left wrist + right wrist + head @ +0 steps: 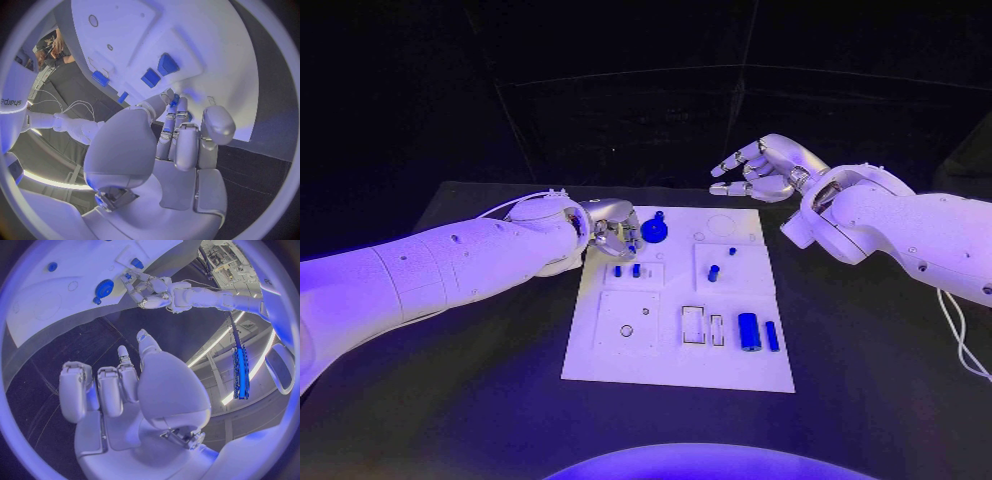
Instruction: Assemble the parts on the task board
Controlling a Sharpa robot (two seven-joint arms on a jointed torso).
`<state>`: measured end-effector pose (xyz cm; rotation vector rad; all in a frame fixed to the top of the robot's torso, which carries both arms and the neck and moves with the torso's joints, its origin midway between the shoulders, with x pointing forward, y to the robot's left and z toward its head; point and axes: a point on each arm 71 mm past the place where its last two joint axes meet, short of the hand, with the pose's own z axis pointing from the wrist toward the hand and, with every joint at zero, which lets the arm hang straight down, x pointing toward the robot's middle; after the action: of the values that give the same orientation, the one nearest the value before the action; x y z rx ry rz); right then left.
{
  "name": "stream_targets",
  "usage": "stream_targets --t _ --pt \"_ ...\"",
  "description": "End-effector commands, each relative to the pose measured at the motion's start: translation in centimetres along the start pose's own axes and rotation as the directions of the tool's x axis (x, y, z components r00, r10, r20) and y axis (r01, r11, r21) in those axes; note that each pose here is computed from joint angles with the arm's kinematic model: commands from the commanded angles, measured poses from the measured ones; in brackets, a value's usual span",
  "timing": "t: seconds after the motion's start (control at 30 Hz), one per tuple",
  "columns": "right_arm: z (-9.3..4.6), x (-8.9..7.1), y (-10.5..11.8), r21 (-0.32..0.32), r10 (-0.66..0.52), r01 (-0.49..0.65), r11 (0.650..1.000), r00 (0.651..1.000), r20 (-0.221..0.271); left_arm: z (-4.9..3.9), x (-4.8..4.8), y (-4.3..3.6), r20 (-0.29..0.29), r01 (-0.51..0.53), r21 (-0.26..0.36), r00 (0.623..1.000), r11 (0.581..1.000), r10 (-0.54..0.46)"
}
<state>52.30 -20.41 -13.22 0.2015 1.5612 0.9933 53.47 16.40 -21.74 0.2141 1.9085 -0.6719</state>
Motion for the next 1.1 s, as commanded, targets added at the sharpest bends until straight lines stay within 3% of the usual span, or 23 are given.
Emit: stream_targets --t 0.03,0.5,0.8,0.97,1.1 --pt "0.0 -0.1 0.2 -0.01 -0.002 0.002 1.0 1.0 0.004 0.06 0.3 -0.08 -0.016 0.005 0.001 1.0 1.0 -0.005" --pt "0.0 -0.3 -0.1 0.002 -0.004 0.004 1.0 1.0 0.003 -0.32 0.1 0.33 0.006 0.018 -0.002 1.0 1.0 -0.018" --pt "-0.1 -0.7 -1.1 0.039 -0.052 0.053 0.998 0.999 -0.014 -1.42 -0.45 1.45 0.054 0.046 -0.007 0.998 0.999 -0.046" --pt "-0.1 -0.9 -2.0 0.06 -0.17 0.173 0.983 0.984 -0.048 -2.25 -1.64 2.22 0.144 0.137 0.018 0.98 0.99 -0.138" --pt "-0.2 -0.7 -2.7 0.064 -0.288 0.295 0.953 0.953 -0.092 -2.99 -2.65 3.14 0.225 0.331 0.075 0.913 0.941 -0.339"
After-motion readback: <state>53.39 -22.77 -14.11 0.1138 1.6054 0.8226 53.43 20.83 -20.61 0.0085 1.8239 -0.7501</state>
